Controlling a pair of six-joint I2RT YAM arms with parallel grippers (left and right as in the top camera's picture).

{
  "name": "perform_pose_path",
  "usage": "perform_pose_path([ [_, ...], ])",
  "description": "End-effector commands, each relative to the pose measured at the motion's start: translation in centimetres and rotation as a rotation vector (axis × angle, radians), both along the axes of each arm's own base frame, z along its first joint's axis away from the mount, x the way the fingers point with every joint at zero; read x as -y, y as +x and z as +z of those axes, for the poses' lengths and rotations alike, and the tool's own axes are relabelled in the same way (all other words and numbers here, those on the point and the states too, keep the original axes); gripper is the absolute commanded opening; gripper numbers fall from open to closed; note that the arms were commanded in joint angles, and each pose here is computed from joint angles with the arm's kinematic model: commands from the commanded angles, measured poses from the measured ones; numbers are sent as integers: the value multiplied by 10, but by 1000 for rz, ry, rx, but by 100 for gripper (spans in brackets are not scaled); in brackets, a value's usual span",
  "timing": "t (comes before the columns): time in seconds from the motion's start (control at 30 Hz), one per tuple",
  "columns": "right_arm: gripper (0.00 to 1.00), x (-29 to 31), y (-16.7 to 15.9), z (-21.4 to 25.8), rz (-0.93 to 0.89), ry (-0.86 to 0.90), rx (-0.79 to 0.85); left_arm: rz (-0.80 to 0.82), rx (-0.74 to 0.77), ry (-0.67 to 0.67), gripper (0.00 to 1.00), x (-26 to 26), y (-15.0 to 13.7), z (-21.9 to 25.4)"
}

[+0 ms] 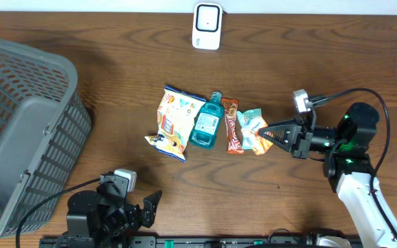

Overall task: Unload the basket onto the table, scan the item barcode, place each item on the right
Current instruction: 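Carry the tissue pack to the white scanner and hold it over it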

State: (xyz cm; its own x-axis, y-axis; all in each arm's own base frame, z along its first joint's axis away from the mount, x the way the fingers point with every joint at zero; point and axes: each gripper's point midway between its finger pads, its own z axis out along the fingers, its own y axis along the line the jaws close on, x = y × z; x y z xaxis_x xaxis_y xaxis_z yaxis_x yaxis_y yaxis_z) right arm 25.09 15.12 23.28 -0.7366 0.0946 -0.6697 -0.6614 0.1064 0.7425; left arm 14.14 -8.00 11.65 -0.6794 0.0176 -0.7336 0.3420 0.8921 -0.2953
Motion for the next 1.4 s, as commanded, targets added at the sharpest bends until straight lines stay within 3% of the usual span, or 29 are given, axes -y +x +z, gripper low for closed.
perform_pose_path([
  [0.0, 1, -8, 14, -5, -83, -54, 98, -1, 17, 9, 98, -1, 0, 3],
  [0.4, 2, -27, 62, -27, -365, -231, 162, -1, 17, 9, 98, -1, 0, 3],
  [0.7, 1, -27, 118, -61, -535, -601, 190, -1, 17, 9, 98, -1, 0, 3],
  [1.0, 1, -38, 224, -67, -635, -904, 289, -1, 17, 9, 98, -1, 0, 3],
  [1.37, 1, -73, 344, -54, -826, -1078, 462, -1, 17, 9, 98, -1, 0, 3],
])
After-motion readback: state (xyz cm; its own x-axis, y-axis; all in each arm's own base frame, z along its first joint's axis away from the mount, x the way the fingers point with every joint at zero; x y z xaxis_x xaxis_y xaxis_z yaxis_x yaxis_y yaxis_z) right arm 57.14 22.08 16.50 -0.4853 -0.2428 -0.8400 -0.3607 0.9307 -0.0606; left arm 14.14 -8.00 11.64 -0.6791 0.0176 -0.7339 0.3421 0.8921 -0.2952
